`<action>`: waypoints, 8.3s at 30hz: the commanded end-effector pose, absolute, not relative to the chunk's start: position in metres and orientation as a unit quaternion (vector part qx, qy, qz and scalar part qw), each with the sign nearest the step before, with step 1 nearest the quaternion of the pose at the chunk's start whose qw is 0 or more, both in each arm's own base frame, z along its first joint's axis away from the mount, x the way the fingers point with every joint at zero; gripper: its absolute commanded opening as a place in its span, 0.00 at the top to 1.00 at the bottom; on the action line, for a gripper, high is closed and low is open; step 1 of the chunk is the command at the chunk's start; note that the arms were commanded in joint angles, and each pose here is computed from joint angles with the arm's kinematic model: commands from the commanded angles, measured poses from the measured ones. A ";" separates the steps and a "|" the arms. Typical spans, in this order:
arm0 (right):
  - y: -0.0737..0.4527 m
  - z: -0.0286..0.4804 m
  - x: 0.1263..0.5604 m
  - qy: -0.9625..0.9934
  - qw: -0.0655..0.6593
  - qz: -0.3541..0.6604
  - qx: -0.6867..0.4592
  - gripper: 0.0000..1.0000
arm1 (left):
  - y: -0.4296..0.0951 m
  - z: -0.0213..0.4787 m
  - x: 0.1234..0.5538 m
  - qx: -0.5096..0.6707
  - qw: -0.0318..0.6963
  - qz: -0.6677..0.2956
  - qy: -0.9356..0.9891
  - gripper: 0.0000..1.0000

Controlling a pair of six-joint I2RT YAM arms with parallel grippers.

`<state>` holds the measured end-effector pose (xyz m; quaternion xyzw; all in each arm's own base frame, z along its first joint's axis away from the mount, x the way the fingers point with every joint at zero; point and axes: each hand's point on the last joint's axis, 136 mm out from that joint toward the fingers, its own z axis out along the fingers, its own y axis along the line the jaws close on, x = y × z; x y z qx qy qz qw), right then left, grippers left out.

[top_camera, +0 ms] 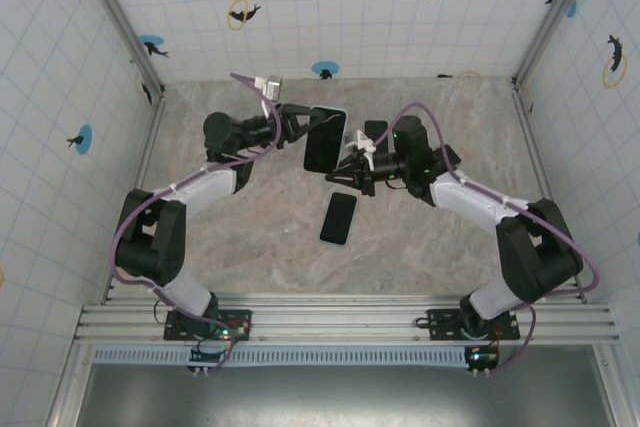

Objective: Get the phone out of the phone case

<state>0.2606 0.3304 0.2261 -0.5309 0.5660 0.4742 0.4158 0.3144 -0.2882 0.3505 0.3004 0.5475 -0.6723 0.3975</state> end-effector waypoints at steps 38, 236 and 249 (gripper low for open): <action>0.322 0.310 0.270 0.528 0.575 0.434 -0.450 0.80 | -0.303 0.348 0.282 0.292 0.373 -0.682 0.557 1.00; 0.295 0.275 0.315 0.555 0.450 0.691 0.111 1.00 | -0.300 0.284 0.305 -0.302 0.295 -0.704 0.571 0.96; 0.282 0.207 0.361 0.669 0.475 0.531 0.210 1.00 | -0.303 0.293 0.299 -0.250 0.305 -0.692 0.604 1.00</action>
